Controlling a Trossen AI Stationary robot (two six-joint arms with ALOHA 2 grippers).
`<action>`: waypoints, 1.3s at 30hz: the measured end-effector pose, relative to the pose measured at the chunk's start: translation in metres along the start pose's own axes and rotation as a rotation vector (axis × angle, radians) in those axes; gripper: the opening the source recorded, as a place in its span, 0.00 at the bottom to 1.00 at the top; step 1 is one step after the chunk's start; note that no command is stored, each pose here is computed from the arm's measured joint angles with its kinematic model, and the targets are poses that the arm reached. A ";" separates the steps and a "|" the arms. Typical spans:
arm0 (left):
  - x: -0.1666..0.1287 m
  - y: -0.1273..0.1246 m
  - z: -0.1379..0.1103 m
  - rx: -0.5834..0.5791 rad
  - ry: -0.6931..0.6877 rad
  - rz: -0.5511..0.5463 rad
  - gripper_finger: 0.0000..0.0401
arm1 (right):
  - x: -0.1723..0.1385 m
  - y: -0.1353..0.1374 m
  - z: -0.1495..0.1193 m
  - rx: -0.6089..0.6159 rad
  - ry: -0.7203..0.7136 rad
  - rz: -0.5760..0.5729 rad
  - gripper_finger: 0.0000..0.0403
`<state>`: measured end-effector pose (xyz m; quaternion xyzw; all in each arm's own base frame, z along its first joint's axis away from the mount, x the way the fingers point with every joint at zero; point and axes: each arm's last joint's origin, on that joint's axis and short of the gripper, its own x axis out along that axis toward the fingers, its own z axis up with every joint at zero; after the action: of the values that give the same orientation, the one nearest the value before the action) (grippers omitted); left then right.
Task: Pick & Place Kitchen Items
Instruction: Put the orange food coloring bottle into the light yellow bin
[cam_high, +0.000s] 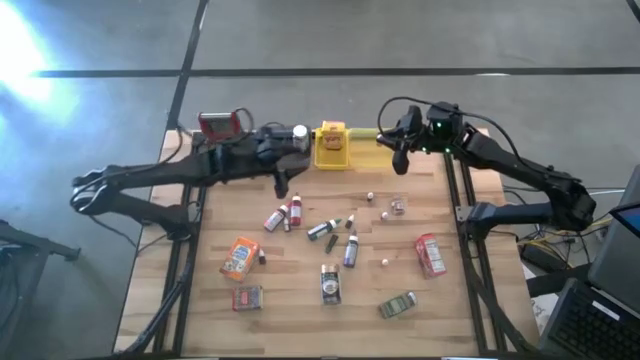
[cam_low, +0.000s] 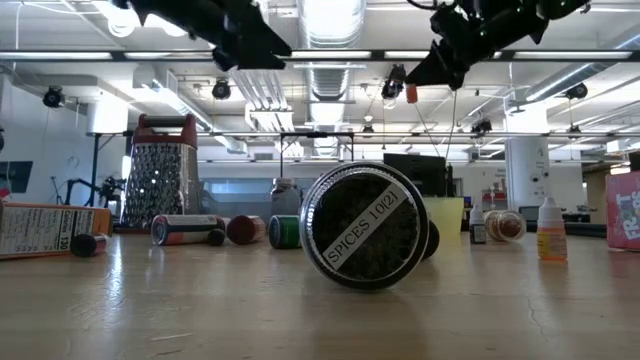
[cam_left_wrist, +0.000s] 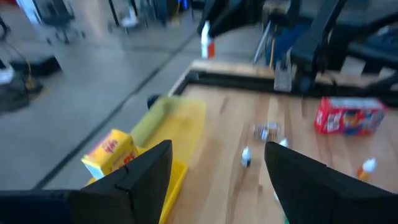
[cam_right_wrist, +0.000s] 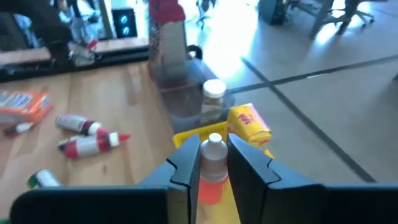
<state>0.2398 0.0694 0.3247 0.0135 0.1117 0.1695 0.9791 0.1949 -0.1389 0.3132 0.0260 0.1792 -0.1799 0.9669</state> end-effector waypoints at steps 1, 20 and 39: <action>-0.005 0.000 -0.002 -0.002 -0.029 0.003 0.65 | 0.001 -0.002 -0.001 0.005 -0.017 -0.009 0.16; -0.050 0.003 -0.029 -0.024 -0.256 0.033 0.65 | 0.085 -0.041 -0.055 0.057 -0.119 -0.088 0.15; -0.049 0.003 -0.030 -0.045 -0.245 0.029 0.66 | 0.135 -0.060 -0.100 0.111 -0.117 -0.254 0.14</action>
<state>0.1875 0.0552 0.3060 0.0136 -0.0125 0.1830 0.9829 0.2574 -0.2287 0.1729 0.0457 0.1140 -0.3117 0.9422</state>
